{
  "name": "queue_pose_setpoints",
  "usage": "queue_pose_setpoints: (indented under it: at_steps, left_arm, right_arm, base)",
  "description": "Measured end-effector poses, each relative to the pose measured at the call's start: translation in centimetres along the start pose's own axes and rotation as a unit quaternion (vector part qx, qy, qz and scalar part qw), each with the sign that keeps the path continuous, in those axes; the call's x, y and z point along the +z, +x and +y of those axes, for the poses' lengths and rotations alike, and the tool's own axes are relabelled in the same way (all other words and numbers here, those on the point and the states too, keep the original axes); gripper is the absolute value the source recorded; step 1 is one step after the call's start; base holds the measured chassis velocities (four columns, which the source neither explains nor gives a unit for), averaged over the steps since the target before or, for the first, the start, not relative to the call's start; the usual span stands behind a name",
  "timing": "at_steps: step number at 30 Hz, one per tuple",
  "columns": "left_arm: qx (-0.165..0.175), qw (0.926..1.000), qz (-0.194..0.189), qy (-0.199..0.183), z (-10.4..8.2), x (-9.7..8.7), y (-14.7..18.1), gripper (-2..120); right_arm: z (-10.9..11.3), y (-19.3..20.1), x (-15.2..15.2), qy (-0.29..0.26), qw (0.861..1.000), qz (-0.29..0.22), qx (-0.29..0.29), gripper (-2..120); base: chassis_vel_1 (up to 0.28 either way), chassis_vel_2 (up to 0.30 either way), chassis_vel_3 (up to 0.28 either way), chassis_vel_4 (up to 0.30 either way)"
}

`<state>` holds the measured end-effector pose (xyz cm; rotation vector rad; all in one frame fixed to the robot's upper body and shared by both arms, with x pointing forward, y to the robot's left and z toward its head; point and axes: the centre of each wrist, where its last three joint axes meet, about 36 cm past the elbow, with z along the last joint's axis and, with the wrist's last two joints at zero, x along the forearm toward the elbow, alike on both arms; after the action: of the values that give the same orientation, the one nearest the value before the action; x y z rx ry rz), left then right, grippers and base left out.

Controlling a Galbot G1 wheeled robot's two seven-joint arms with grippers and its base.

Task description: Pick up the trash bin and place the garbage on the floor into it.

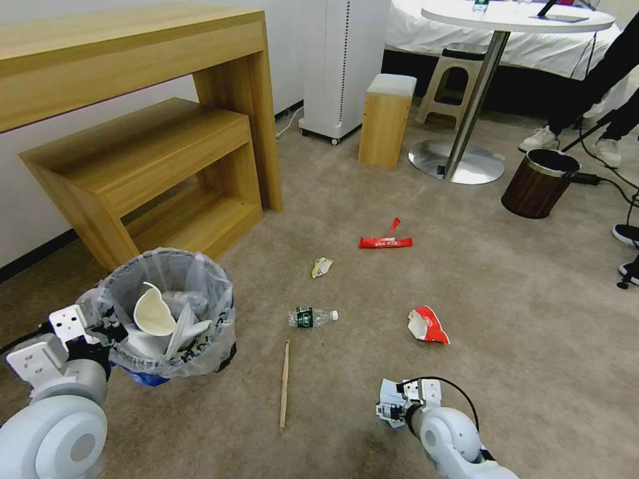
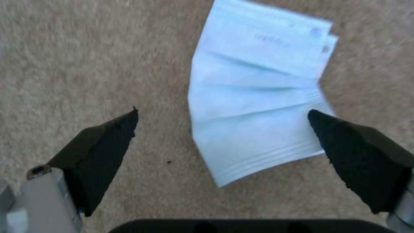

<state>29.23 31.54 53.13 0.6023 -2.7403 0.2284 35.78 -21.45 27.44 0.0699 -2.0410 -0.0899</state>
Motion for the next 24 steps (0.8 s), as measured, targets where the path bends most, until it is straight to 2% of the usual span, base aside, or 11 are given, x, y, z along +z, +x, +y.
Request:
queue_pose_setpoints:
  at_steps: [7, 24]
  left_arm:
    - [0.000, 1.0000, -0.001, 0.000, 0.0, 0.0, 0.0, 1]
    - [0.002, 1.0000, 0.001, -0.003, -0.2, 0.3, -0.2, 1]
  right_arm:
    - [0.3, -0.7, 0.2, 0.008, 1.000, 0.004, 0.006, 100]
    - [-1.8, -0.6, 0.3, 0.035, 0.998, -0.004, 0.052, 100]
  base:
    - [0.000, 0.000, 0.000, 0.000]
    - [0.000, 0.000, 0.000, 0.000]
